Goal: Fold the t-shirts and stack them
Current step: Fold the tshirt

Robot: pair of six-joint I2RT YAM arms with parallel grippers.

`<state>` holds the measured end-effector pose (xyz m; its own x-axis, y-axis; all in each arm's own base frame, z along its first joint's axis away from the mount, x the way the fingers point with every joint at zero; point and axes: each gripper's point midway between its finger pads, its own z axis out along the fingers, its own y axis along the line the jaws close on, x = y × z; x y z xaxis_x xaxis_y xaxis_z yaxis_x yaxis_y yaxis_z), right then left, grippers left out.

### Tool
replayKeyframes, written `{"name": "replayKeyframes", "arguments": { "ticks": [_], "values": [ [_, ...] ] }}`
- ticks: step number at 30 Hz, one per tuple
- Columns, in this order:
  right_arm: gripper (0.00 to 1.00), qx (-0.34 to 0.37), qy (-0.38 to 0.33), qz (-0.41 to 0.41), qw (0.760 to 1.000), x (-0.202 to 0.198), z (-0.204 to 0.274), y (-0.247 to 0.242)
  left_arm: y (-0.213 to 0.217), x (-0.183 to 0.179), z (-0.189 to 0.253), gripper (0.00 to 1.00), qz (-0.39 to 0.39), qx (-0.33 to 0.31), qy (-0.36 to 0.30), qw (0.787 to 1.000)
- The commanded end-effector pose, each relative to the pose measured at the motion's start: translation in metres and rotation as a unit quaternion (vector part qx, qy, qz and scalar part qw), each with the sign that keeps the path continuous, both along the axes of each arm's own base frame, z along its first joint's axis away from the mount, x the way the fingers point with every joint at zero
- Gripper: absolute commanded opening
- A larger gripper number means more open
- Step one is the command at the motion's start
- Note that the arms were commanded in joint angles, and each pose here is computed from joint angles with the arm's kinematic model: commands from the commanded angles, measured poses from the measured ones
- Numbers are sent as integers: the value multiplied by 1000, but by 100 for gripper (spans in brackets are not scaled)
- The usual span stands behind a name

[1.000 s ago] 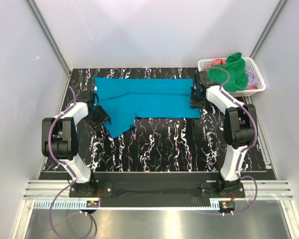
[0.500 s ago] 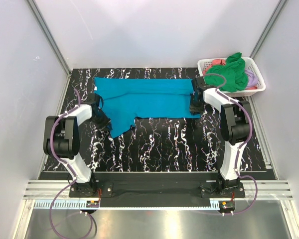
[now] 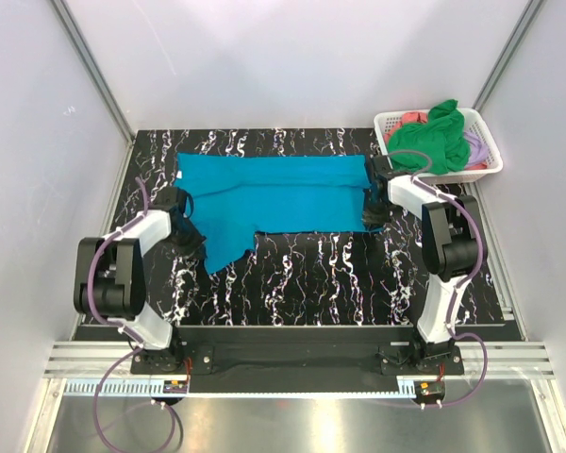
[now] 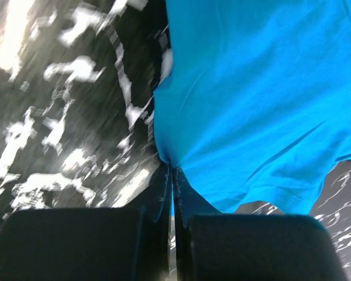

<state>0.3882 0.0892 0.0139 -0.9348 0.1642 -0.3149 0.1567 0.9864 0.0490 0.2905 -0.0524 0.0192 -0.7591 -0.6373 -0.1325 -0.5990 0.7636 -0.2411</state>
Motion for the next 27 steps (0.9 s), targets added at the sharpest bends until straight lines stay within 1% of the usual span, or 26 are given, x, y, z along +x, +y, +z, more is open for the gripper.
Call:
{"name": "replayKeyframes", "arguments": {
  "ticks": [1, 3, 5, 6, 8, 9, 11, 15, 17, 18, 21, 24, 25, 26, 27],
  "values": [
    [19, -17, 6, -14, 1000, -18, 9, -9, 6, -17, 5, 0, -8, 15, -1, 1000],
    [19, -11, -3, -13, 1000, -19, 12, -8, -4, -10, 10, 0, -20, -14, -32, 999],
    [20, -6, -6, -15, 1000, -20, 14, -7, -7, -9, 13, 0, -23, -22, -37, 999],
    [20, -8, -3, -16, 1000, -21, 13, -7, -1, -17, 11, 0, -19, -6, -18, 1000],
    [19, -14, 8, -24, 1000, -26, 10, -10, 5, -30, 9, 0, -17, 11, 1, 1000],
    [19, -24, 20, -28, 999, -31, 8, -13, 14, -41, 5, 0, -11, 34, 18, 999],
    [19, -31, 33, -38, 998, -38, 6, -17, 20, -55, -2, 0, -11, 47, 36, 998],
    [18, -34, 53, -60, 996, -57, 11, -21, 21, -64, -2, 0, -16, 47, 57, 997],
    [18, -36, 58, -75, 995, -65, 16, -23, 24, -65, 3, 0, -16, 55, 54, 997],
    [19, -42, 63, -82, 994, -71, 15, -26, 29, -70, 5, 0, -16, 71, 63, 995],
    [18, -44, 74, -95, 992, -87, 17, -29, 37, -78, 10, 0, -17, 90, 70, 993],
    [19, -35, 68, -98, 992, -91, 23, -26, 35, -83, 19, 29, -21, 82, 70, 994],
    [20, -34, 63, -94, 993, -89, 28, -26, 33, -80, 25, 37, -18, 78, 61, 995],
    [20, -32, 56, -89, 994, -86, 35, -25, 31, -75, 33, 49, -17, 73, 51, 996],
    [23, -26, 36, -80, 996, -73, 49, -22, 30, -58, 53, 54, -10, 71, 17, 997]
  ]
}}
